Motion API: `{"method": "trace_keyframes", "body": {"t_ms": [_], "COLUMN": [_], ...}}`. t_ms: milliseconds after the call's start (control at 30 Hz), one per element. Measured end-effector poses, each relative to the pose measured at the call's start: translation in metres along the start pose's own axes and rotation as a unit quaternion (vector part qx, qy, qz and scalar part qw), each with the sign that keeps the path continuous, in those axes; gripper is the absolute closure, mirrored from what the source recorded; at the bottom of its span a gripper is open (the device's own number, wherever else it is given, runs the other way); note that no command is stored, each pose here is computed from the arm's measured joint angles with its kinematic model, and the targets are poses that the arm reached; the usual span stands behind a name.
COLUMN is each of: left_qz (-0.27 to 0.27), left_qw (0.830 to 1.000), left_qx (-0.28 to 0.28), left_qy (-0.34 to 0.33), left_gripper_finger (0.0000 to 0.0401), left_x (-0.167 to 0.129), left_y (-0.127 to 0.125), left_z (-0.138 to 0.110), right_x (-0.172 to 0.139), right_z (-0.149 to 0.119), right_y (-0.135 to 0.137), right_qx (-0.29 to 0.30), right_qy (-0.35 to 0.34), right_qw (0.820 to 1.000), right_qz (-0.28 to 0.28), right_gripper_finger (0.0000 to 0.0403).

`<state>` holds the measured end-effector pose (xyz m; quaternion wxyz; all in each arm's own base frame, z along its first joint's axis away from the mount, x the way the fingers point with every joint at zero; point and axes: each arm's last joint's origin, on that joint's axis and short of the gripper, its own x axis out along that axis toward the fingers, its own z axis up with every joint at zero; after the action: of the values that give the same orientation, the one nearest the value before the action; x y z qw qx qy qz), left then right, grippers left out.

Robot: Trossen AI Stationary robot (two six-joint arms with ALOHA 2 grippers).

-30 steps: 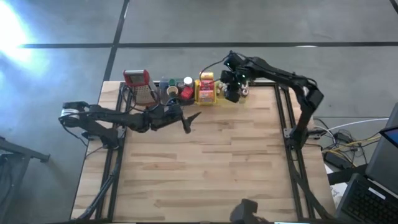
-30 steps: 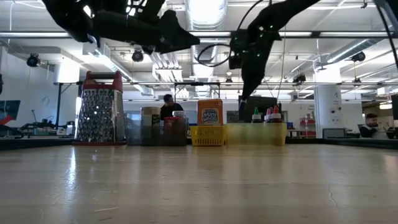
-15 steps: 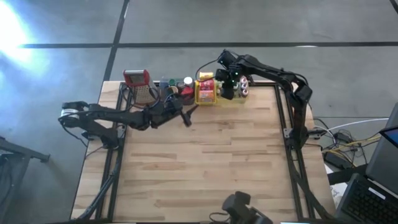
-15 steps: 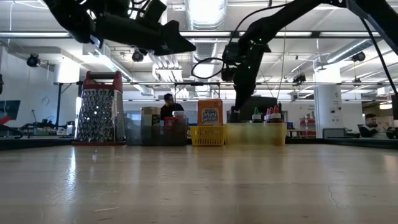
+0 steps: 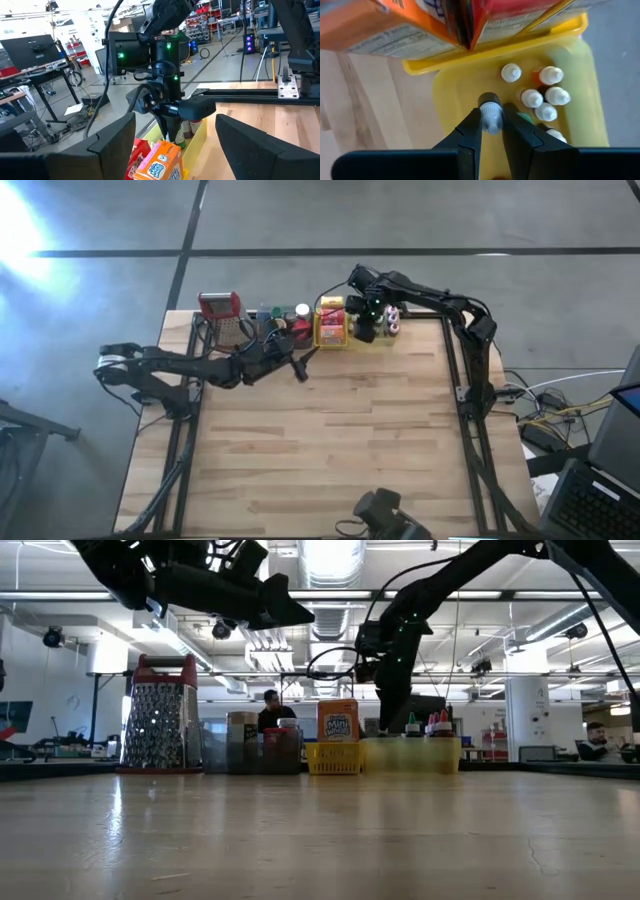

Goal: Pick & Place Kitchen Items
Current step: Put the black food coloring bottle into the light yellow bin

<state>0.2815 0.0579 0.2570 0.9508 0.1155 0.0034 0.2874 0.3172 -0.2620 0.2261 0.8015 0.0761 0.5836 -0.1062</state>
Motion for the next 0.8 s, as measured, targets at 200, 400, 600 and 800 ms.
{"method": "trace_keyframes", "body": {"t_ms": [200, 400, 600, 800], "left_qz": [0.0, -0.001, -0.001, -0.001], "left_qw": [1.0, 1.0, 1.0, 1.0], "left_qx": [-0.004, -0.006, -0.007, -0.007], "left_qy": [0.001, 0.001, 0.001, 0.001], "left_gripper_finger": [0.0121, 0.0121, 0.0121, 0.0121], "left_x": [0.0, 0.0, 0.0, 0.0], "left_y": [0.0, 0.0, 0.0, 0.0], "left_z": [0.0, -0.001, -0.001, -0.001], "right_x": [0.004, 0.008, 0.019, 0.022], "right_z": [-0.001, -0.003, -0.009, -0.01], "right_y": [0.0, 0.0, 0.001, 0.001], "right_qx": [0.0, 0.0, 0.001, -0.001], "right_qy": [0.0, 0.001, 0.007, 0.002], "right_qw": [1.0, 1.0, 1.0, 1.0], "right_qz": [0.001, 0.002, 0.004, 0.002], "right_gripper_finger": [0.0349, 0.0346, 0.0349, 0.0346]}}
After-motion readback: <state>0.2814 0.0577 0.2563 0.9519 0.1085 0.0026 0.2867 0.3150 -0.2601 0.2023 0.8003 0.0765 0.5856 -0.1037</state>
